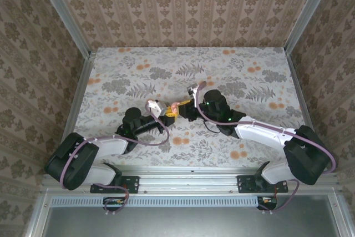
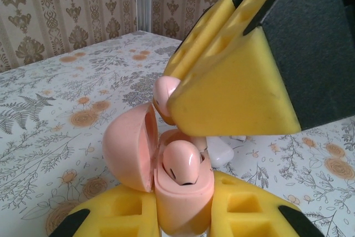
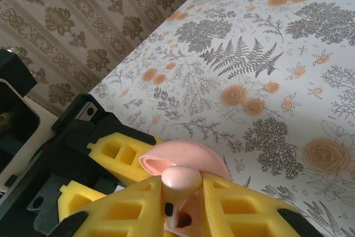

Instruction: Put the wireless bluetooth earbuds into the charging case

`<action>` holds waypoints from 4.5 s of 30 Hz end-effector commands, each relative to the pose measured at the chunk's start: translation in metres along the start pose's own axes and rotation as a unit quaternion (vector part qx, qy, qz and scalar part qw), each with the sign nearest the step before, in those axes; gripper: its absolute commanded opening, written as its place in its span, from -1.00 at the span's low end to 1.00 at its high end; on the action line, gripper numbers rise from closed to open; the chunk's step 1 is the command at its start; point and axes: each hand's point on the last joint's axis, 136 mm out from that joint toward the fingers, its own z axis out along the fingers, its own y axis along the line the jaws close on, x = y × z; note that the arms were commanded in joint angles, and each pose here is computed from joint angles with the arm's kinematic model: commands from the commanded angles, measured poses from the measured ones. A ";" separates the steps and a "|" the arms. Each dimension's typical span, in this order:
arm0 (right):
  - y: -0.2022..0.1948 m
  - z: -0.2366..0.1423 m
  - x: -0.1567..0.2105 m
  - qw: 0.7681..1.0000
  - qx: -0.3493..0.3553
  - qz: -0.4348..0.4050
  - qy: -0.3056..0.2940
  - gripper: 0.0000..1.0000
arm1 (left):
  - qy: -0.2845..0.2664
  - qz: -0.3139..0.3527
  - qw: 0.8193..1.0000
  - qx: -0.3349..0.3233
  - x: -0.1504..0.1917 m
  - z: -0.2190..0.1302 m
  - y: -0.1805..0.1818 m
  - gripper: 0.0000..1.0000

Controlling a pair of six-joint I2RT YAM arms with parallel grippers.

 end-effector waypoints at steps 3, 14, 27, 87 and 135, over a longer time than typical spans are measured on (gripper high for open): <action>-0.004 -0.004 0.002 0.999 0.044 -0.025 0.008 -0.58 | -0.046 0.020 0.999 -0.002 -0.030 0.000 0.001 -0.88; -0.019 -0.009 0.002 0.996 0.084 -0.012 -0.013 -0.58 | -0.045 0.019 0.999 -0.003 -0.030 -0.001 0.001 -0.87; -0.002 -0.016 -0.024 0.997 0.053 -0.013 -0.063 -0.58 | -0.048 0.016 0.999 -0.002 -0.032 -0.002 0.000 -0.87; 0.003 0.003 0.001 0.999 0.019 0.006 -0.026 -0.35 | -0.058 0.010 0.998 -0.011 -0.037 0.001 0.005 -0.87; 0.006 -0.015 -0.029 0.994 -0.032 0.078 -0.076 -0.19 | -0.056 0.011 0.998 -0.013 -0.035 -0.002 0.004 -0.87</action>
